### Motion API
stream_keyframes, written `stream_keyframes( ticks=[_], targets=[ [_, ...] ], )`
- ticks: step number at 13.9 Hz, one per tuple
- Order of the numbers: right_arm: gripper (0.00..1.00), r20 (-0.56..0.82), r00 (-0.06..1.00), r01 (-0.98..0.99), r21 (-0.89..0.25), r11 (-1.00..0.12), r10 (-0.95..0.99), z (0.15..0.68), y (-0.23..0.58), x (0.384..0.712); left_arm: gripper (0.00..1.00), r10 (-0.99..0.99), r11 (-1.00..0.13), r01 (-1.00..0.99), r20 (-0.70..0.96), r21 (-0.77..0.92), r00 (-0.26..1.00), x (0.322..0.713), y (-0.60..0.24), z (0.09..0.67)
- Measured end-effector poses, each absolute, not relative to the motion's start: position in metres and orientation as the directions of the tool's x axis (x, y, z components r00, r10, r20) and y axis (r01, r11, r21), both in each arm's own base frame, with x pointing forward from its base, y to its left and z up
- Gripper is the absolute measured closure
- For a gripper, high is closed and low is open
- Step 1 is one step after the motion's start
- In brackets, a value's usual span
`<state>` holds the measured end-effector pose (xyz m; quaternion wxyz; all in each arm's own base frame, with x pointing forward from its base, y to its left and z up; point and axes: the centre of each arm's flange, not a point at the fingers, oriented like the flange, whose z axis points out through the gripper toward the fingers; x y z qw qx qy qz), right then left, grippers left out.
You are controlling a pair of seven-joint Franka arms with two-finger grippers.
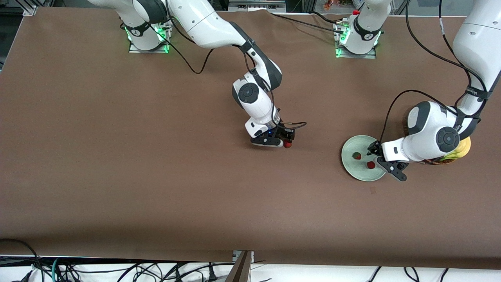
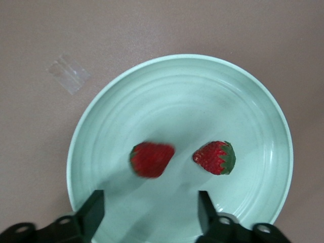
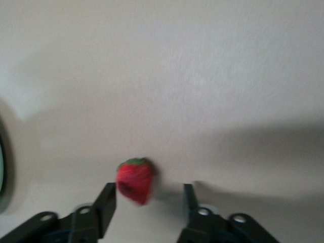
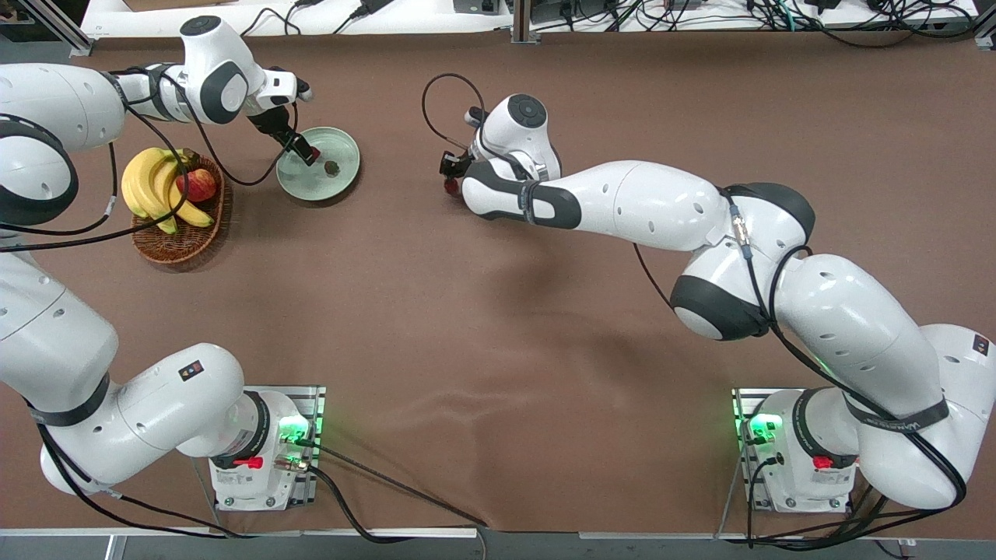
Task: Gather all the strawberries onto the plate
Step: 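Release the third strawberry at mid-table and lift the right gripper, then grasp the third strawberry with the left gripper while the right gripper retracts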
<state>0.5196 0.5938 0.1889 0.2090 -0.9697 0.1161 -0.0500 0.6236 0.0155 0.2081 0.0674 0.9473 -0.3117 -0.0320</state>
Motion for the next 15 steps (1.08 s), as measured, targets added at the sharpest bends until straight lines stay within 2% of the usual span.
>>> stream_keyframes(
  ticks=[1, 3, 4, 7, 10, 15],
  targets=[
    [0.23, 0.038, 0.970, -0.209, -0.381, -0.901, -0.241, 0.195, 0.584, 0.531, 0.03, -0.581, -0.807, -0.571, -0.032, 0.150, 0.813, 0.623, 0.014, 0.213],
    [0.02, 0.016, 0.978, -0.192, -0.319, -0.928, -0.207, 0.226, 0.557, 0.561, 0.00, -0.527, -0.844, -0.513, -0.068, 0.155, 0.847, 0.622, -0.001, 0.232],
    [0.00, -0.005, 0.984, -0.171, -0.294, -0.940, -0.177, 0.249, 0.539, 0.576, 0.00, -0.490, -0.867, -0.474, -0.087, 0.153, 0.867, 0.620, -0.015, 0.242],
    [0.00, -0.073, 0.994, -0.095, -0.240, -0.966, -0.079, 0.309, 0.467, 0.619, 0.00, -0.347, -0.933, -0.329, -0.122, 0.147, 0.930, 0.612, -0.077, 0.275],
    [0.00, -0.131, 0.991, -0.028, -0.166, -0.986, -0.006, 0.346, 0.379, 0.652, 0.00, -0.189, -0.977, -0.170, -0.149, 0.130, 0.971, 0.598, -0.143, 0.290],
    [0.00, -0.220, 0.974, 0.043, -0.017, -0.999, 0.046, 0.390, 0.249, 0.675, 0.00, -0.020, -0.994, -0.005, -0.129, 0.114, 0.991, 0.565, -0.255, 0.265]
  ],
)
